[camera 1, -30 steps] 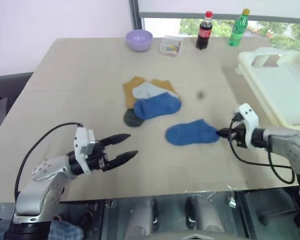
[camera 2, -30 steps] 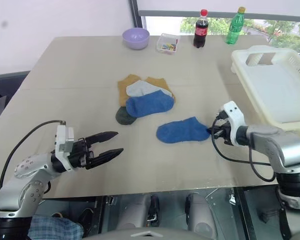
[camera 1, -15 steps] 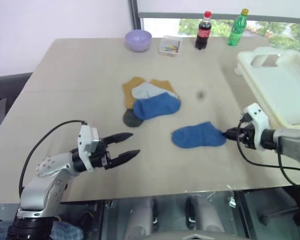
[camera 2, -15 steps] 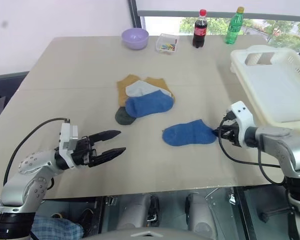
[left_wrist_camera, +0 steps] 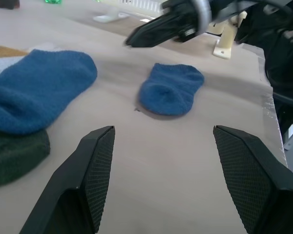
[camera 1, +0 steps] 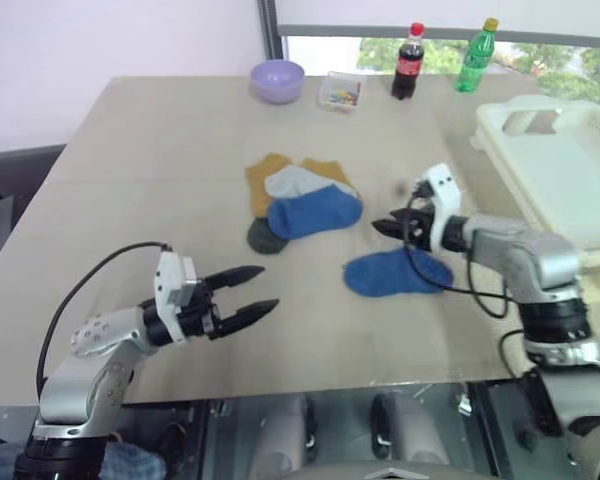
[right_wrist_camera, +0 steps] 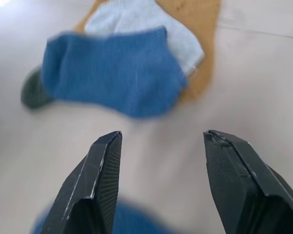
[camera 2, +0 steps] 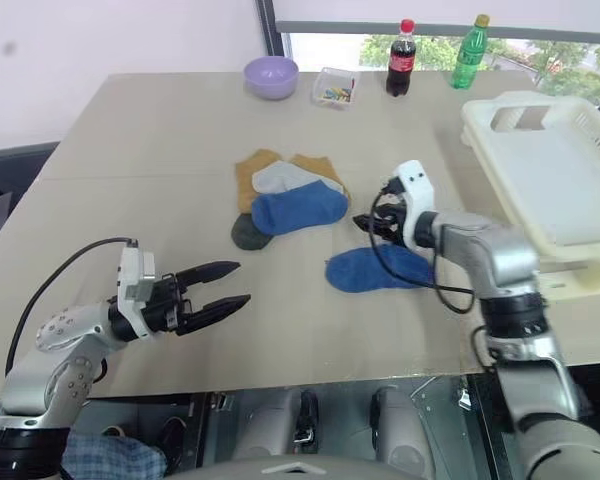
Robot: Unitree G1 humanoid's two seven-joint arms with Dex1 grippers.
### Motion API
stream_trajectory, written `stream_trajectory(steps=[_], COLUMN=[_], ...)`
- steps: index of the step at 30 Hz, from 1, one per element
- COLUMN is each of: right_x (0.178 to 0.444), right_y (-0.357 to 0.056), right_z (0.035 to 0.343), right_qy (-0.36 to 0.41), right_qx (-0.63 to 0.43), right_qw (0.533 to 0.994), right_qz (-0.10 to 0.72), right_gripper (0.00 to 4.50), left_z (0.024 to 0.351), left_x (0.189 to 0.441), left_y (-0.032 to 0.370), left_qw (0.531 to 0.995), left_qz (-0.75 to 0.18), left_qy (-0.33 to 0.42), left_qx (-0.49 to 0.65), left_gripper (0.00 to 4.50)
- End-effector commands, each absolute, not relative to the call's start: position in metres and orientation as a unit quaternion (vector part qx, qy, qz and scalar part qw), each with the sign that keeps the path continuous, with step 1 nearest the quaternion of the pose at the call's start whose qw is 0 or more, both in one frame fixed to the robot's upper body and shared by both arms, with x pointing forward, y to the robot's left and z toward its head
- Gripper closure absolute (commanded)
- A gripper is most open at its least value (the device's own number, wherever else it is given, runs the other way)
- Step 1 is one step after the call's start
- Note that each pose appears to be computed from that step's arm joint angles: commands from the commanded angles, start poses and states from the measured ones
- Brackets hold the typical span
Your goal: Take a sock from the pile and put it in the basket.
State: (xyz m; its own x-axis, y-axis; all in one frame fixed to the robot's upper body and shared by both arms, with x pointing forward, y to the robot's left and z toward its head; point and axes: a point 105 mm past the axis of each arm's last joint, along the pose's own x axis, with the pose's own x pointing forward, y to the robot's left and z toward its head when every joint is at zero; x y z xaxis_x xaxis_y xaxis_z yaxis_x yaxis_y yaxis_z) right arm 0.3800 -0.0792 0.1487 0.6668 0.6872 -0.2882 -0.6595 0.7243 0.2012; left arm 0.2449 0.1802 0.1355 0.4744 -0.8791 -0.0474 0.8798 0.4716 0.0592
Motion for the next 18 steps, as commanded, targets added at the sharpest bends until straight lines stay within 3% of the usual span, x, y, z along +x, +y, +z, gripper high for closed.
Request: stream_trajectory(steps=[1, 18], right_x=[0.399, 0.409], right_y=[-0.077, -0.050], right_z=[0.159, 0.147], right_qy=[0.146, 0.166], right_qx=[0.058, 0.101], right_qw=[0.923, 0.905], right_qz=[0.352, 0.379], right_gripper=[1.79, 1.79], left_z=[0.147, 0.154], left_x=[0.247, 0.259], left_y=[0.187, 0.218], left_qw=[0.869, 0.913], left_qz=[-0.492, -0.387], left_qy=[-0.021, -0.054], left_qx=[0.056, 0.115], left_gripper=[1.05, 1.05])
